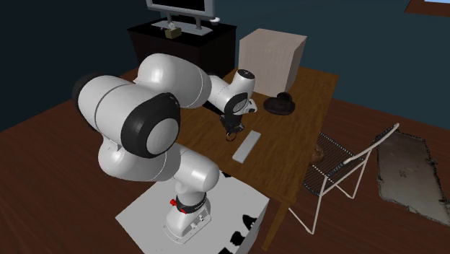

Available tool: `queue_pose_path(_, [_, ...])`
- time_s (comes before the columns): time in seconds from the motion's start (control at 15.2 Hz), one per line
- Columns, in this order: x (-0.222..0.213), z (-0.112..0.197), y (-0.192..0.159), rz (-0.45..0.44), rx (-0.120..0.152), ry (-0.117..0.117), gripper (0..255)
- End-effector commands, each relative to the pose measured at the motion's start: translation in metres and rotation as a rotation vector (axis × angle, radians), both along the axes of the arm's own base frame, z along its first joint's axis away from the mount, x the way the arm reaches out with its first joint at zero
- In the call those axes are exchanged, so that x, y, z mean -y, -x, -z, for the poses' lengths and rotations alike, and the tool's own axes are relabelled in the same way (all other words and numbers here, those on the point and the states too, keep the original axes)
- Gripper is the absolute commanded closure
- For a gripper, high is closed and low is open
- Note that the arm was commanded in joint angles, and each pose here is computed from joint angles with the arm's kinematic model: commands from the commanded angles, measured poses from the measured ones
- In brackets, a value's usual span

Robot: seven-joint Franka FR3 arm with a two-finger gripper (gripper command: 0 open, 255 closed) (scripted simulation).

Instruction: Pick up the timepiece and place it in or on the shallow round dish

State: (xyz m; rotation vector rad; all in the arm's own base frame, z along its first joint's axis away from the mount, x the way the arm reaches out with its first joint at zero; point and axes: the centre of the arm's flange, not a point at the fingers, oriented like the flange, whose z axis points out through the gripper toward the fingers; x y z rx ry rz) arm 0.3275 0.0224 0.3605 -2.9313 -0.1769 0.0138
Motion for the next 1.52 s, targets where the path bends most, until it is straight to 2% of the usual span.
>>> queue_pose_path(0.0, [0.000,-0.011,0.000,0.000,-0.001,0.000,255])
queue_pose_path(1.45, [0.000,-0.127,0.000,0.000,-0.001,0.000,255])
